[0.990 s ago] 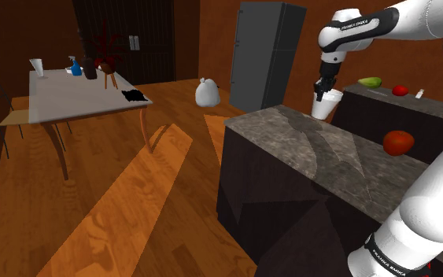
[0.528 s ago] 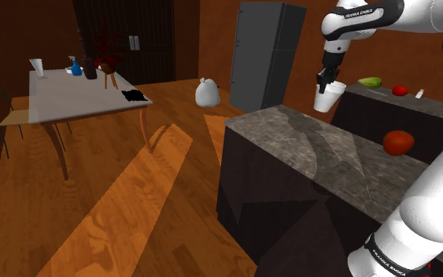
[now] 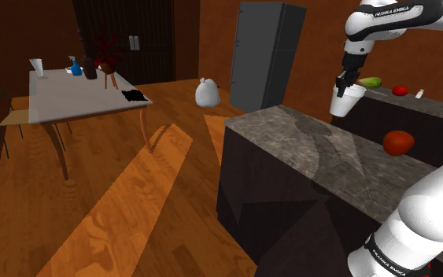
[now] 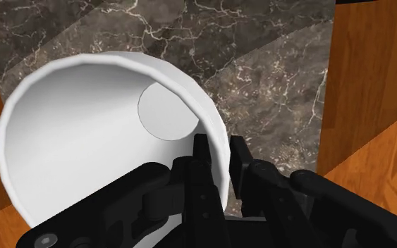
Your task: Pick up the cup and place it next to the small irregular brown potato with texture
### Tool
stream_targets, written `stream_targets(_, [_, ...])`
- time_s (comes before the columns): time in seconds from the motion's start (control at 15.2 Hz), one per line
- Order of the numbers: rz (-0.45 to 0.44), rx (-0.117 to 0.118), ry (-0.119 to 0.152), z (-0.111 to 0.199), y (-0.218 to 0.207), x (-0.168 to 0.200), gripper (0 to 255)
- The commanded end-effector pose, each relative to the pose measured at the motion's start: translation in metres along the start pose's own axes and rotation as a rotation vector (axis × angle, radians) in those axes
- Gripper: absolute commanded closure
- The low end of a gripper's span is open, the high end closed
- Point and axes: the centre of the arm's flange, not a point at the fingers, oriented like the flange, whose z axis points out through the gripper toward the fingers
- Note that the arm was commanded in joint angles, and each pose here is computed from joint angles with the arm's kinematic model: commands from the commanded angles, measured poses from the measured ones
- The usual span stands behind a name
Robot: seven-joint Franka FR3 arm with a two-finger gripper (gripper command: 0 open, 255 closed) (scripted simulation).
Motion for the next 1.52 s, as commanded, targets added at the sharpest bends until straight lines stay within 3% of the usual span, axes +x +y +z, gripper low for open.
stream_targets(0.0, [-0.001, 0.000, 0.001, 0.001, 0.007, -0.028, 255])
stream_targets(1.45, [-0.001, 0.000, 0.001, 0.007, 0.068, -0.312, 255])
